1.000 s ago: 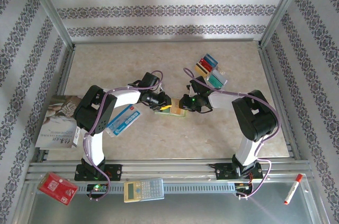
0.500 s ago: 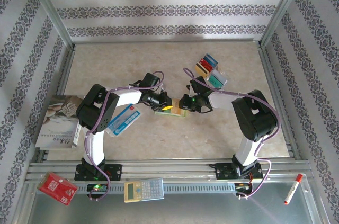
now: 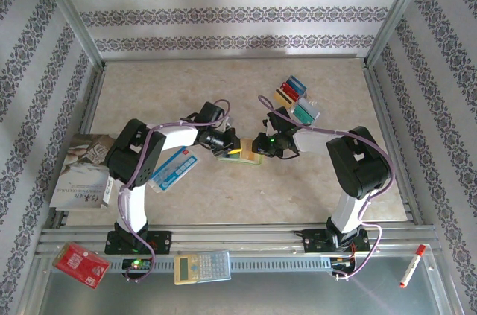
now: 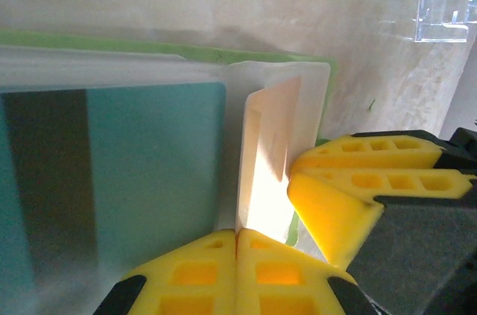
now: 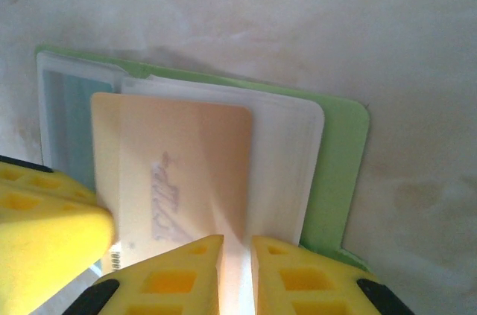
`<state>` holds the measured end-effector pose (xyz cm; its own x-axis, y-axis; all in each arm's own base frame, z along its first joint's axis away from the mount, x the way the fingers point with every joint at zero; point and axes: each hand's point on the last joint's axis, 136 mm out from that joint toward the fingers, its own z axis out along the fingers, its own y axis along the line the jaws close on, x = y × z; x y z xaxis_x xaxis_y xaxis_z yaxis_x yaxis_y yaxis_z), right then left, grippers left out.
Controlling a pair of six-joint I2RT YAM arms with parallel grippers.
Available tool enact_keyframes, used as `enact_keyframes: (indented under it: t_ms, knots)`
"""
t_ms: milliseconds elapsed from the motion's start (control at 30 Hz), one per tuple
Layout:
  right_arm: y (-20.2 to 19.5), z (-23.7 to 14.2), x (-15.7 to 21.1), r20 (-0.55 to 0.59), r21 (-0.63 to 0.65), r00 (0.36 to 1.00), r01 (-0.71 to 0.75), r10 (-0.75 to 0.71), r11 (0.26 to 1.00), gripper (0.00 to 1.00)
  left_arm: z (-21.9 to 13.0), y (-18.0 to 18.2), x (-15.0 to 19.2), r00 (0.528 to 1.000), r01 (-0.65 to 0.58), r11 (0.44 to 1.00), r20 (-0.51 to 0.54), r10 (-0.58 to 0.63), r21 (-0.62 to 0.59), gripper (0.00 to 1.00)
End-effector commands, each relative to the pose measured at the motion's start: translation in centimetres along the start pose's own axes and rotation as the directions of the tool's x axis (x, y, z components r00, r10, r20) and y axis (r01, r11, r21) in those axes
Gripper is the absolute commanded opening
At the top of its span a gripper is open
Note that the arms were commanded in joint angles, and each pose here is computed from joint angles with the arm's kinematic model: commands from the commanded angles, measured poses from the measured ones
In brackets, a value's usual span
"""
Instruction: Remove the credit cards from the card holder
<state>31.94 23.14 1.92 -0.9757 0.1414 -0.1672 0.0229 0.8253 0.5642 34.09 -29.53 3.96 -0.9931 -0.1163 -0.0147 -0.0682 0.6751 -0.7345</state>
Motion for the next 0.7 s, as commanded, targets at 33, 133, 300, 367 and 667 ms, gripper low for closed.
enact_keyframes:
  t_ms: [33, 133, 300, 367, 667]
  knots:
    - [-1.8, 0.4, 0.6, -0.030, 0.057, 0.999, -0.014, 0.016, 0.998, 0.20, -3.0, 0.9, -0.1, 0.999, -0.033, 0.998, 0.034, 0.035, -0.055, 0.00]
    - [-1.8, 0.2, 0.4, -0.025, 0.056, 1.000, -0.015, 0.017, 0.998, 0.20, -4.6, 1.3, -0.2, 0.997, -0.046, 0.995, 0.050, 0.051, -0.087, 0.00]
    - [-0.8, -0.5, -0.2, 0.000, 0.024, 1.000, 0.000, 0.000, 1.000, 0.20, -7.8, 0.9, -0.8, 0.989, -0.071, 0.988, 0.118, 0.088, -0.135, 0.00]
    - [-0.1, -1.0, -0.6, 0.020, 0.001, 1.000, 0.010, -0.010, 1.000, 0.20, -9.5, 0.6, -1.5, 0.980, -0.072, 0.985, 0.174, 0.099, -0.154, 0.00]
    - [4.5, -5.0, -2.9, 0.165, -0.185, 0.986, 0.054, -0.023, 0.981, 0.28, -12.7, -3.1, -2.2, 0.939, -0.086, 0.996, 0.332, 0.086, -0.015, 0.00]
